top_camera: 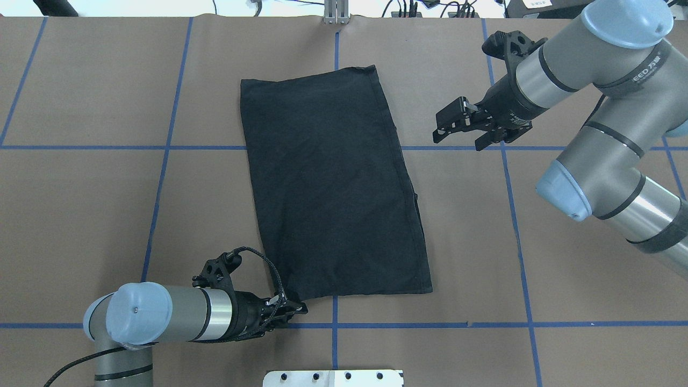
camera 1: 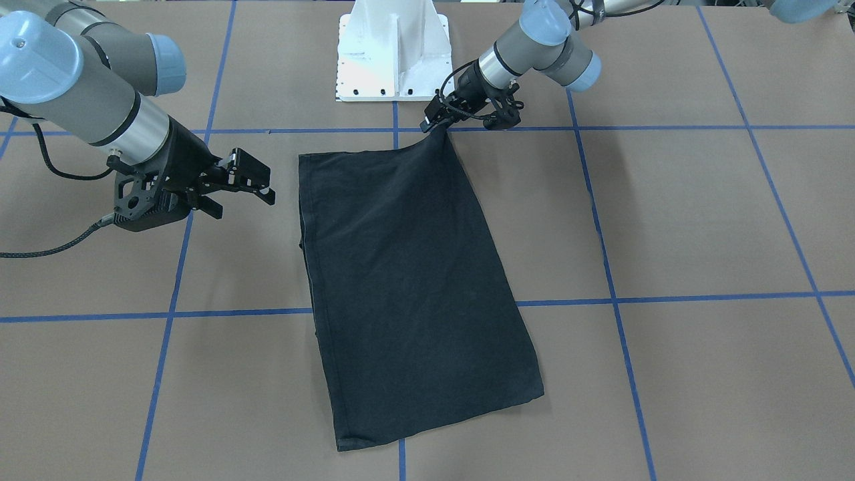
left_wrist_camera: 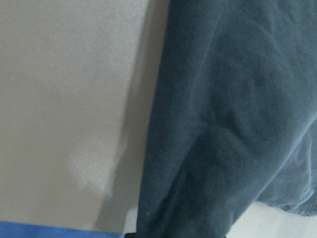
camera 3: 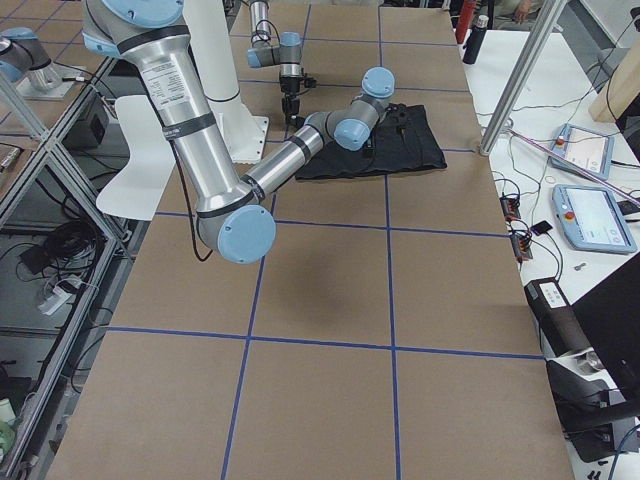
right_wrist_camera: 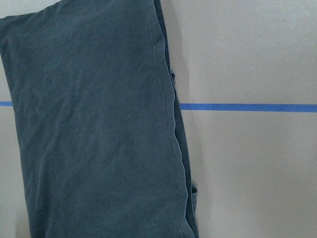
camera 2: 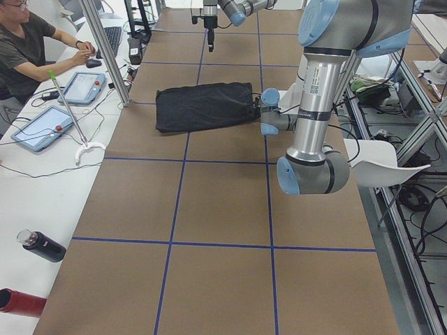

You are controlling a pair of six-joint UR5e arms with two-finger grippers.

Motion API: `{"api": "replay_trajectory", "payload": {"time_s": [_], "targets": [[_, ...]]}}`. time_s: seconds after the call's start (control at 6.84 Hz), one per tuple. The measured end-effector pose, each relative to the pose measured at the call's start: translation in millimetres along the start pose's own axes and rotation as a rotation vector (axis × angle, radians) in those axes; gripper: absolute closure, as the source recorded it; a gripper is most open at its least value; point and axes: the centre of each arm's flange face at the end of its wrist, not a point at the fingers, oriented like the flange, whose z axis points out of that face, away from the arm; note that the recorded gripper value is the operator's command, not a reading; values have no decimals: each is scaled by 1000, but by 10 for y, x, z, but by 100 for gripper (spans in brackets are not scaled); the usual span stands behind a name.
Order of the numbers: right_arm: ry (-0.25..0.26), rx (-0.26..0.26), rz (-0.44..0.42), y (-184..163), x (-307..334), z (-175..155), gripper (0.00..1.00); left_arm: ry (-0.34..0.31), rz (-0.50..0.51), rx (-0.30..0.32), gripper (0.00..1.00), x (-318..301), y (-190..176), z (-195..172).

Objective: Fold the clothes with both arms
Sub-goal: 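Close the left gripper on the near corner of the shirt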

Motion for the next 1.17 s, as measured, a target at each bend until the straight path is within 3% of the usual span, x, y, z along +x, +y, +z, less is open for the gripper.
{"api": "replay_trajectory", "payload": {"time_s": [0.59, 0.73, 0.88, 1.02, 1.17], "targets": [[2, -1, 1, -3, 9, 7, 0, -2, -1, 7, 39, -3, -41, -3], [2, -1, 1, -3, 11, 7, 0, -1, -1, 10, 45, 3, -57, -9], [2, -1, 1, -3, 8, 6, 0, 1, -2, 13, 67, 14, -77, -18], [1, 0, 0, -1, 4, 3, 0, 4, -2, 16, 100, 30, -94, -30], [0, 0, -1, 0, 0, 0, 0, 4, -3, 19, 100, 38, -103, -41]]}}
